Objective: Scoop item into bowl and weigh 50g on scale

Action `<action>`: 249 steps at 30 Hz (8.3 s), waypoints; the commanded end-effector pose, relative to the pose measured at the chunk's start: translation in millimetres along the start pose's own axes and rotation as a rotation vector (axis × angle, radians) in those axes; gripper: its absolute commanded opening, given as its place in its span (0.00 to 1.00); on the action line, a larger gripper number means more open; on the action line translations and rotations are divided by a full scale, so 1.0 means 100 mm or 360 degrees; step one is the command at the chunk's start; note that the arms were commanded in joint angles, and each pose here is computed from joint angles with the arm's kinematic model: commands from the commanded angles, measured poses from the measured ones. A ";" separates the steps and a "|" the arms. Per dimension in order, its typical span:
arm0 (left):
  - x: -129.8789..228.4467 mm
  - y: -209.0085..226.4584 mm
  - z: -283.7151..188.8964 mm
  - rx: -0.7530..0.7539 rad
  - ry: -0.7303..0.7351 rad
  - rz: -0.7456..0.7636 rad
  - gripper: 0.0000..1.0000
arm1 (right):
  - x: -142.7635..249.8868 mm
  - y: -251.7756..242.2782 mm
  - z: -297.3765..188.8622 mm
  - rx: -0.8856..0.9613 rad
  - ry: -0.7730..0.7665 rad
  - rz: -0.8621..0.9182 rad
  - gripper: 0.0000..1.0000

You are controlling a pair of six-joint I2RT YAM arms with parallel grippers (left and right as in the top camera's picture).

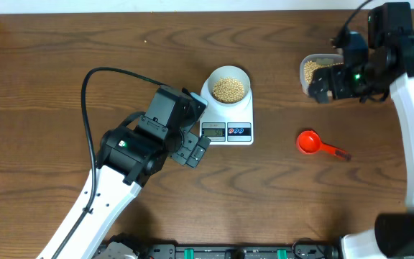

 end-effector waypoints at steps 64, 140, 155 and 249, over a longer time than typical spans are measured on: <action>-0.01 0.01 -0.02 0.0004 -0.0012 0.0002 0.98 | 1.52 -0.05 0.62 0.0025 -0.1933 -0.0430 0.99; 0.14 -0.03 -0.02 0.0031 0.0110 0.0008 0.98 | 1.79 -0.22 0.73 0.0176 -0.1786 -0.0305 0.99; 0.14 0.08 -0.49 -0.0100 -0.0393 -0.0119 0.98 | 1.79 -0.22 0.73 0.0176 -0.1786 -0.0306 0.99; 1.70 0.68 0.42 -0.0879 -0.1316 -0.1034 0.98 | 1.79 -0.22 0.73 0.0176 -0.1786 -0.0305 0.99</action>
Point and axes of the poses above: each gripper's point midway between its finger pads, its own z axis out along the fingers, its own y axis along the line the jaws close on, x = y × z, the point moved 5 cm from there along -z, back along the fingers, and after that the axes turned 7 degrees about z, right-handed, at the moved point
